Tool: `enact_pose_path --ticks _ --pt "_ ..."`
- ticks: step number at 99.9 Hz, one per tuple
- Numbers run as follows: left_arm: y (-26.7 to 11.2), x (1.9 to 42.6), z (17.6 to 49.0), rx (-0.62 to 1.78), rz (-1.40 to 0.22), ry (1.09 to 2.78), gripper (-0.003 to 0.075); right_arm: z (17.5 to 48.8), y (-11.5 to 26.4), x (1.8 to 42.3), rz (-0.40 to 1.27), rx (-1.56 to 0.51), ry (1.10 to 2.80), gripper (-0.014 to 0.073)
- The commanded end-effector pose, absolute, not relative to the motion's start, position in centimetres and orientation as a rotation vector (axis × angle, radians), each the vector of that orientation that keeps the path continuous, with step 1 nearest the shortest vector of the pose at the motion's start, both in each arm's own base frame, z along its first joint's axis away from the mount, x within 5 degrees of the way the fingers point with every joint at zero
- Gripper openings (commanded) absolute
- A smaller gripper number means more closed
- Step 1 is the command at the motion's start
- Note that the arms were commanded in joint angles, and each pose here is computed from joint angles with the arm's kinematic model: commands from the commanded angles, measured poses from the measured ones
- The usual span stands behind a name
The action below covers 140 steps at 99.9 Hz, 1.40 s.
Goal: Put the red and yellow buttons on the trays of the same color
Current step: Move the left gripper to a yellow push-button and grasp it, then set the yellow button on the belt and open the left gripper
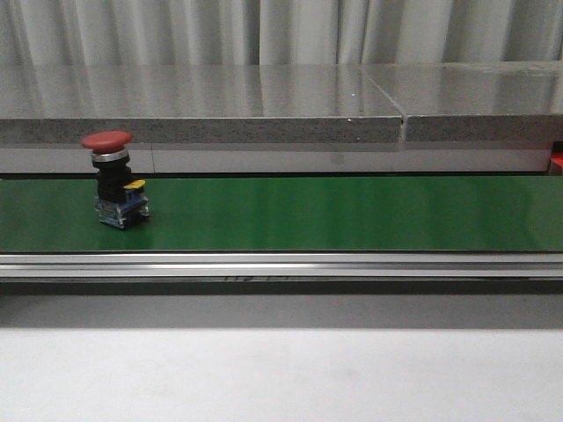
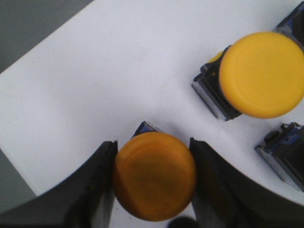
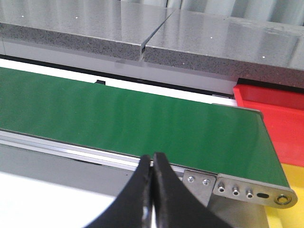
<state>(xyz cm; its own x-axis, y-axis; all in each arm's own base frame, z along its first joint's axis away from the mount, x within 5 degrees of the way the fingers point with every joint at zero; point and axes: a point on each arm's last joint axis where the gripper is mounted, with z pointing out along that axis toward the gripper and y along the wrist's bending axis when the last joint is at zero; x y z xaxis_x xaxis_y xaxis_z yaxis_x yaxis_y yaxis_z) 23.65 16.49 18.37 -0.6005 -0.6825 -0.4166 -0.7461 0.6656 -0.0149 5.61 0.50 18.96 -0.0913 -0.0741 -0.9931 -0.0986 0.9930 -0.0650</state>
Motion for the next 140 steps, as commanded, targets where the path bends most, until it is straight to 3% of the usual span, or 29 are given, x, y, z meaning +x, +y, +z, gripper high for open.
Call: enact_pose_path --ticks 1,20,80,111,140 --pt "16.8 24.0 20.1 -1.105 0.231 2.414 0.0099 20.1 0.5 5.5 0.010 -0.135 1.557 -0.0067" --pt "16.2 23.3 21.6 -1.107 0.238 2.401 0.0000 20.1 0.5 5.5 0.010 -0.135 1.557 -0.0067" --pt "10.6 19.5 32.2 -0.825 0.239 2.126 -0.0010 20.1 0.5 5.5 0.010 -0.135 1.557 -0.0067" --pt "7.0 23.6 35.9 -0.538 0.186 2.236 -0.0010 20.1 0.5 5.5 0.010 -0.135 1.557 -0.0067" --pt "5.3 29.3 35.3 -0.399 0.176 2.400 -0.0010 20.1 0.5 5.5 0.010 -0.135 1.557 -0.0067"
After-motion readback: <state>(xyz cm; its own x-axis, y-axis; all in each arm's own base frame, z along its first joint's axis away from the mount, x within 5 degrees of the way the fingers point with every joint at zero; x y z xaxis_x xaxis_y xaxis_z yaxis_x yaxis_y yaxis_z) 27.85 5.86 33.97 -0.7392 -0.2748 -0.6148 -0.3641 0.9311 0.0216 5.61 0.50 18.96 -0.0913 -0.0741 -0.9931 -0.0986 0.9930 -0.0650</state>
